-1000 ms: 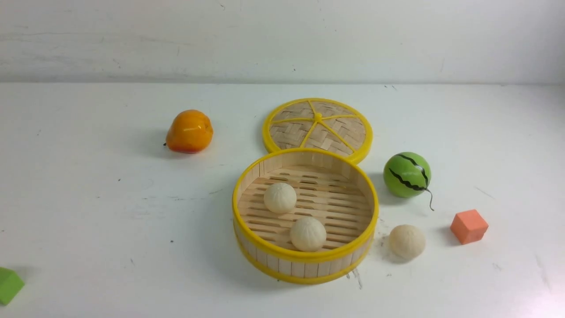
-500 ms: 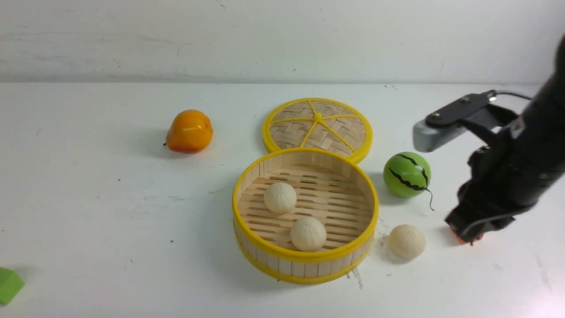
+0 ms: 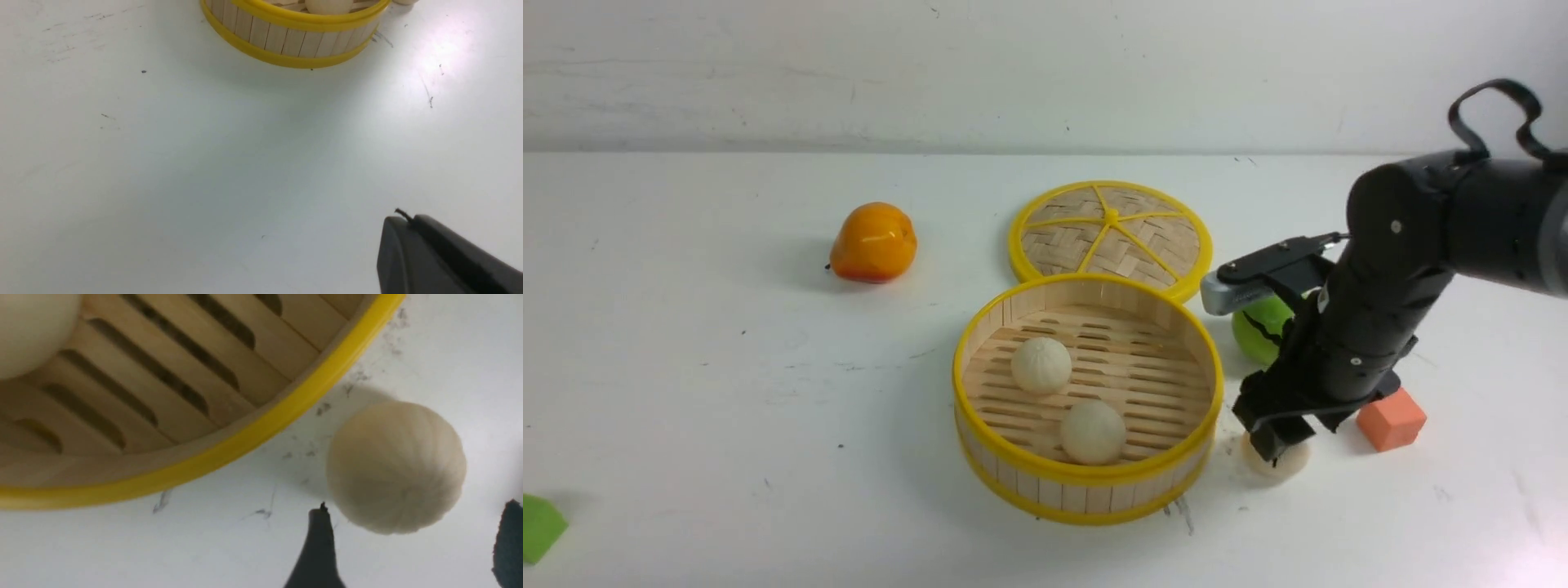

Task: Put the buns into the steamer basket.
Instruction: Use the right arm to grab a steamed stuffed bun, then use the right arm to put the steamed stuffed bun into the steamer

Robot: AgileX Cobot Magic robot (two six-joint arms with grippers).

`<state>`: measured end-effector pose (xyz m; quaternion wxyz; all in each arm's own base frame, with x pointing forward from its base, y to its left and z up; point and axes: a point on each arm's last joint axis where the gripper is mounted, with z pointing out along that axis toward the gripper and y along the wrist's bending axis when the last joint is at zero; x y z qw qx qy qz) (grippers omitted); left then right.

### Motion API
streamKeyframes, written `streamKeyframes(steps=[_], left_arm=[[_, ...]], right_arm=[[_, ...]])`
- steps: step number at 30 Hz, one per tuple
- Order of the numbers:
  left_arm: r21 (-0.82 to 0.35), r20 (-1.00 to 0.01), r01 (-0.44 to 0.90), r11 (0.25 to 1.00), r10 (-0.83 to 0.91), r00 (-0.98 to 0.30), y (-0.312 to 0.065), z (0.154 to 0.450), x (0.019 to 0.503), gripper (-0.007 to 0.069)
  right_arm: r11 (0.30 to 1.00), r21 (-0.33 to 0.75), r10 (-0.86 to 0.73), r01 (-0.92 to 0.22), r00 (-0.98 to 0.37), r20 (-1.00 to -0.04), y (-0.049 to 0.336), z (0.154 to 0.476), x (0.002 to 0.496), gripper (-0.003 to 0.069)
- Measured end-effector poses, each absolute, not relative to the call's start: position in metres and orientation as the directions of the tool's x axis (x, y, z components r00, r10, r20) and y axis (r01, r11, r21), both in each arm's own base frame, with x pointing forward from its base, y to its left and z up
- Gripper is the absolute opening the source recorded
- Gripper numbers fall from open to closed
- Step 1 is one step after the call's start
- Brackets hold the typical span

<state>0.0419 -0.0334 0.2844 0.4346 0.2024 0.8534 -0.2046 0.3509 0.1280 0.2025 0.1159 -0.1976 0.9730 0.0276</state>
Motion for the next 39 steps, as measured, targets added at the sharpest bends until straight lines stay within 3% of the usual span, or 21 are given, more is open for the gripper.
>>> streamKeyframes(steps=[8,11,12,13,14,16,18,21,26,29,34,39], left_arm=[[-0.151,-0.83,0.52,0.84,0.178,-0.529,-0.032,0.285,0.043,-0.0011],[-0.149,-0.83,0.52,0.841,0.179,-0.528,-0.032,0.285,0.043,-0.0011],[-0.149,-0.83,0.52,0.841,0.179,-0.528,-0.032,0.285,0.043,-0.0011],[-0.149,-0.83,0.52,0.841,0.179,-0.528,-0.032,0.285,0.043,-0.0011],[-0.149,-0.83,0.52,0.841,0.179,-0.528,-0.032,0.285,0.043,-0.0011],[-0.149,-0.83,0.52,0.841,0.179,-0.528,-0.032,0.285,0.043,-0.0008],[-0.149,-0.83,0.52,0.841,0.179,-0.528,-0.032,0.285,0.043,-0.0006],[-0.149,-0.83,0.52,0.841,0.179,-0.528,-0.032,0.285,0.043,-0.0006],[-0.149,-0.83,0.52,0.841,0.179,-0.528,-0.032,0.285,0.043,-0.0003],[-0.149,-0.831,0.52,0.841,0.179,-0.527,-0.032,0.285,0.043,0.0],[-0.149,-0.831,0.52,0.841,0.179,-0.527,-0.032,0.285,0.043,0.0003],[-0.149,-0.83,0.52,0.841,0.179,-0.528,-0.032,0.285,0.043,0.0004]], right_arm=[[0.938,-0.007,-0.336,-0.347,-0.903,-0.27,0.129,0.187,0.361,0.0406],[0.939,-0.002,-0.333,-0.345,-0.905,-0.267,0.13,0.186,0.362,0.0312],[0.939,-0.002,-0.334,-0.345,-0.906,-0.262,0.13,0.186,0.361,0.0251],[0.939,-0.002,-0.334,-0.345,-0.906,-0.261,0.13,0.186,0.361,0.0251],[0.938,-0.002,-0.335,-0.346,-0.906,-0.258,0.13,0.186,0.361,0.0167],[0.938,-0.002,-0.336,-0.347,-0.908,-0.252,0.131,0.188,0.361,0.0067],[0.936,-0.011,-0.343,-0.351,-0.908,-0.242,0.131,0.195,0.363,0.002],[0.935,-0.013,-0.345,-0.353,-0.905,-0.248,0.133,0.214,0.367,0.0018],[0.925,0.004,-0.349,-0.381,-0.853,-0.389,0.153,0.299,0.375,0.002],[0.906,0.03,-0.366,-0.422,-0.818,-0.443,0.174,0.324,0.373,0.002],[0.875,0.051,-0.413,-0.482,-0.795,-0.444,0.214,0.31,0.379,0.002],[0.891,0.074,-0.392,-0.448,-0.841,-0.373,0.241,0.252,0.402,0.0034]])
